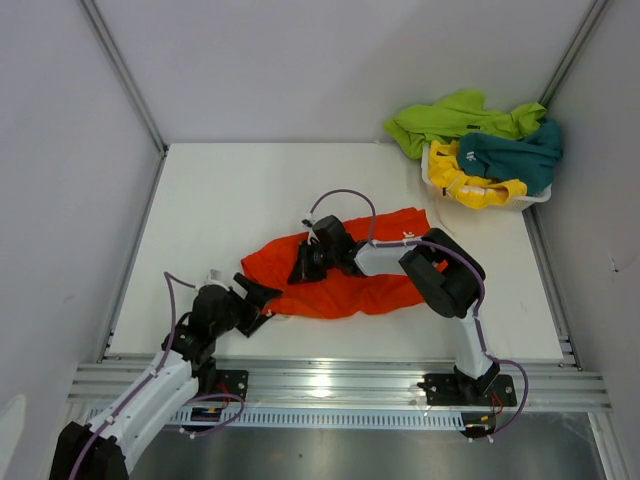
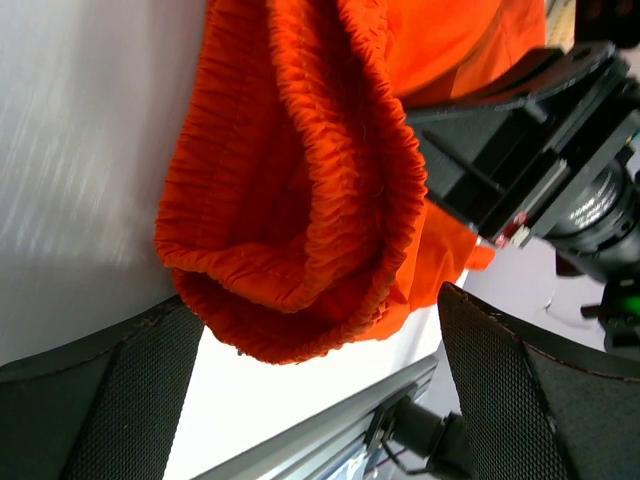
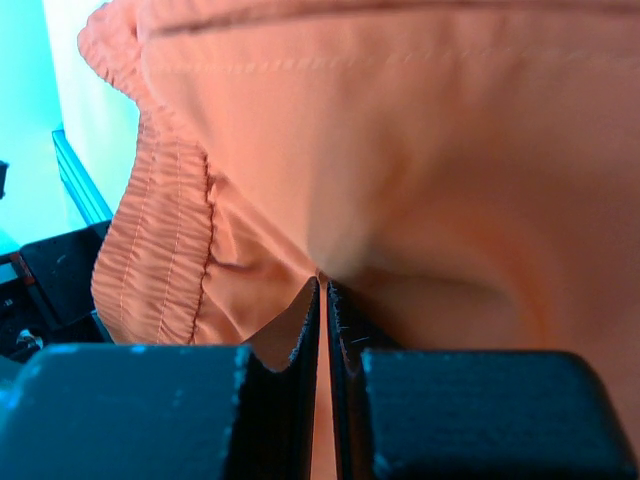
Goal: Fold and stack the shorts
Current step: Fold the shorts
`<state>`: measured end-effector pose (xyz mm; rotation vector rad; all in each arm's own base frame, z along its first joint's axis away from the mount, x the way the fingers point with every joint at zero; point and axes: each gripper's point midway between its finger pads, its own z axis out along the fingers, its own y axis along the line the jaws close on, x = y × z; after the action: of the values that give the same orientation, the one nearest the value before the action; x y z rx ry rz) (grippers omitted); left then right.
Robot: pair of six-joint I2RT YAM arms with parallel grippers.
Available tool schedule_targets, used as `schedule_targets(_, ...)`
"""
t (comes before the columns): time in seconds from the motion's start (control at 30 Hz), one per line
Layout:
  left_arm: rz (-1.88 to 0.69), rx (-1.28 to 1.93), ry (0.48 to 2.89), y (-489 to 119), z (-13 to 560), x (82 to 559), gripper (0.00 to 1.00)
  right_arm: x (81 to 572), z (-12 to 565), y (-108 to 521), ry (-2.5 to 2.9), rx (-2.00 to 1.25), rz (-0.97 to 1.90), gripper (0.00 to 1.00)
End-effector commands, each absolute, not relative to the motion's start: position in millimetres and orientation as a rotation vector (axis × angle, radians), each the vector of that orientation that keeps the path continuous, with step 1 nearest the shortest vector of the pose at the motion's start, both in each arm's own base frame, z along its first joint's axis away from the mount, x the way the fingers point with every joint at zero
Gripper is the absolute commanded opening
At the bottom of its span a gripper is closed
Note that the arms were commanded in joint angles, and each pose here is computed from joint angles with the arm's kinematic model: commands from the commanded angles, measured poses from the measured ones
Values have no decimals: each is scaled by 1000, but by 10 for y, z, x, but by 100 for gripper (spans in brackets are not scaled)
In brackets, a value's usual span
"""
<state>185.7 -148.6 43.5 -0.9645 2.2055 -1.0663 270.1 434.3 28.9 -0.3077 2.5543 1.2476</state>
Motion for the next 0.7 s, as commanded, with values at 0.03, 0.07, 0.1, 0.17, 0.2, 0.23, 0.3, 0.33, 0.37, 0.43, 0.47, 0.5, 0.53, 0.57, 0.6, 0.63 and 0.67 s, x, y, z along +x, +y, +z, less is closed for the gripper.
schedule_targets(0.03,-926,-1065,2249,-1305,-132,1718,99,2774,431,4419,2501,-318,1293,8)
schedule_targets(0.07,-931,-1060,2232,-1304,-126,1744,99,2771,425,4419,2504,-317,1294,8)
schedule_targets(0.1,-928,-1063,2229,-1299,-135,1751,99,2773,434,4421,2500,-319,1295,8)
schedule_targets(0.17,-907,-1073,2201,-1264,-118,1805,99,2766,427,4425,2502,-321,1295,8)
schedule_targets(0.2,-889,-1074,2199,-1243,-128,1811,99,2770,428,4421,2503,-318,1297,8)
schedule_targets(0.23,-868,-1075,2182,-1213,-104,1851,99,2772,439,4424,2500,-317,1299,8)
schedule_targets(0.3,-864,-1055,2163,-1203,-62,1890,99,2772,419,4423,2505,-319,1294,8)
schedule_targets(0.33,-829,-1054,2137,-1150,-49,1939,99,2753,391,4424,2514,-328,1300,8)
schedule_targets(0.37,-821,-1046,2128,-1138,-34,1957,99,2760,406,4439,2510,-336,1305,8)
schedule_targets(0.43,-774,-1033,2138,-1090,-55,1954,99,2741,369,4433,2524,-345,1303,8)
schedule_targets(0.47,-766,-1025,2128,-1079,-28,1982,99,2722,365,4427,2526,-351,1303,10)
schedule_targets(0.5,-756,-1023,2129,-1066,-40,1981,99,2727,389,4420,2516,-355,1305,13)
schedule_targets(0.53,-747,-1022,2133,-1058,-53,1977,99,2728,413,4413,2506,-356,1305,19)
schedule_targets(0.57,-743,-1019,2131,-1053,-56,1981,99,2752,512,4403,2473,-366,1297,32)
schedule_targets(0.6,-742,-1020,2135,-1054,-65,1975,99,2738,521,4370,2466,-374,1287,37)
schedule_targets(0.63,-738,-1024,2139,-1050,-81,1966,99,2747,568,4355,2447,-388,1276,40)
schedule_targets(0.67,-744,-1019,2138,-1060,-62,1976,99,2772,591,4324,2420,-416,1244,49)
